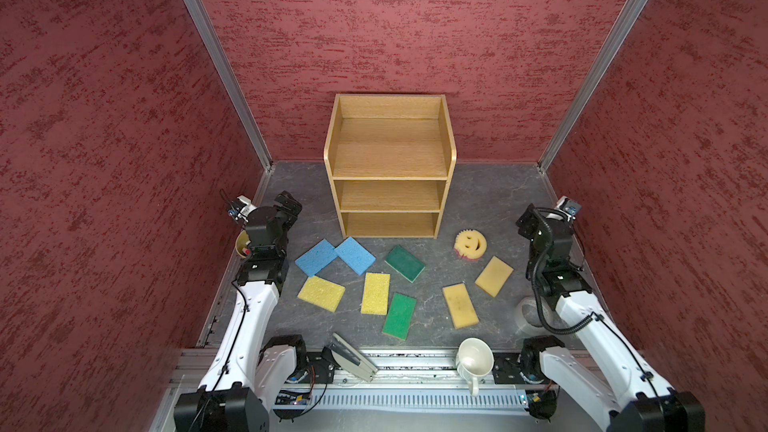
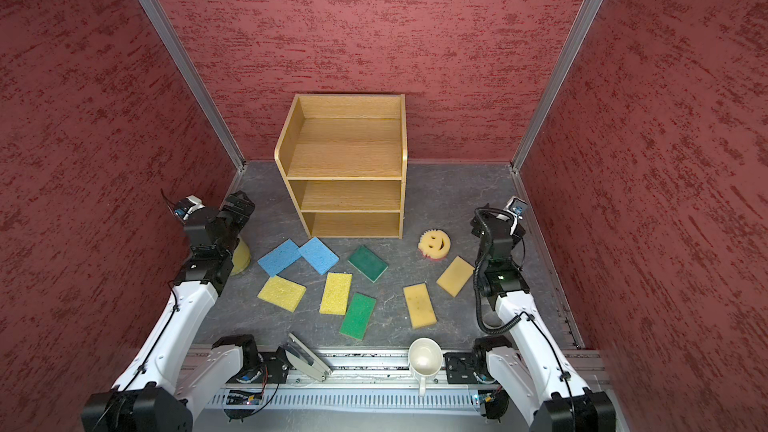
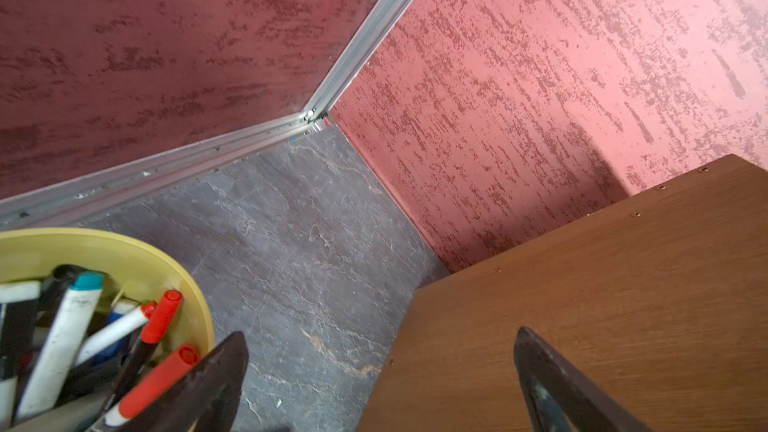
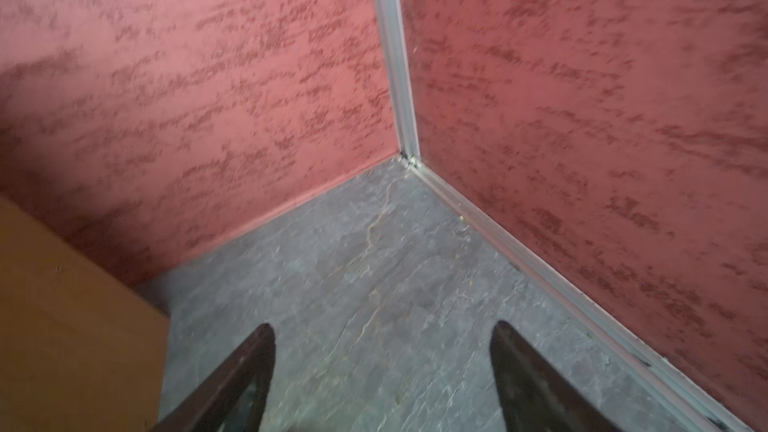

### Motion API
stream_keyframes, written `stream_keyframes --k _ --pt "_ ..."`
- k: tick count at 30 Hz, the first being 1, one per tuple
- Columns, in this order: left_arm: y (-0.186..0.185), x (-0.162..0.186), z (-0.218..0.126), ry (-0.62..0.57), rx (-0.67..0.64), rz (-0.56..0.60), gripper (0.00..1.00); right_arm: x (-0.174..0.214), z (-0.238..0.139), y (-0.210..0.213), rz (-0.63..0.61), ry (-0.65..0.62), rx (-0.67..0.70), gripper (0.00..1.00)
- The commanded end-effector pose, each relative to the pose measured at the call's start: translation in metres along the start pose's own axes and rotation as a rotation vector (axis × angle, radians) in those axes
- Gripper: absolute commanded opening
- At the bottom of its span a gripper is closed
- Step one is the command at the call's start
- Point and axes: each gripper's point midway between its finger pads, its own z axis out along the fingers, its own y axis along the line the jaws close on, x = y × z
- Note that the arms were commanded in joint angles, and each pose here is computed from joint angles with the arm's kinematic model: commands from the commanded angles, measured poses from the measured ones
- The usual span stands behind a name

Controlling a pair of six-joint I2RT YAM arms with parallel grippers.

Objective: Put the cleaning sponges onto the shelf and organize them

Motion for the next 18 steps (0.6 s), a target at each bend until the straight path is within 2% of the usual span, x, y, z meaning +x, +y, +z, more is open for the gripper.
stream_keyframes --k 1,3,7,9,13,15,16,18 --pt "-0.001 0.023 0.000 0.159 -0.020 0.010 0.97 0.015 -0.009 0.025 0.007 0.098 -0.127 0.65" --pt "-0.003 0.030 0.001 0.203 -0.022 0.033 0.86 0.014 -0.013 0.033 0.021 0.107 -0.174 0.52" --pt "0.000 0.043 0.005 0.263 -0.022 0.054 0.59 0.032 -0.018 0.045 0.010 0.171 -0.225 0.18" --pt "0.003 0.048 0.010 0.291 -0.049 0.056 0.49 0.046 -0.019 0.052 0.001 0.224 -0.252 0.15" --pt "-0.001 0.059 0.019 0.365 -0.056 0.057 0.17 0.064 -0.022 0.068 -0.018 0.328 -0.319 0.11" --pt "-0.001 0.062 0.020 0.376 -0.063 0.062 0.13 0.074 -0.020 0.068 -0.036 0.383 -0.298 0.11" --pt "0.000 0.065 0.021 0.381 -0.061 0.064 0.09 0.080 -0.019 0.066 -0.040 0.418 -0.282 0.13" --pt "-0.002 0.073 0.022 0.397 -0.045 0.066 0.07 0.096 -0.019 0.066 -0.036 0.488 -0.274 0.19"
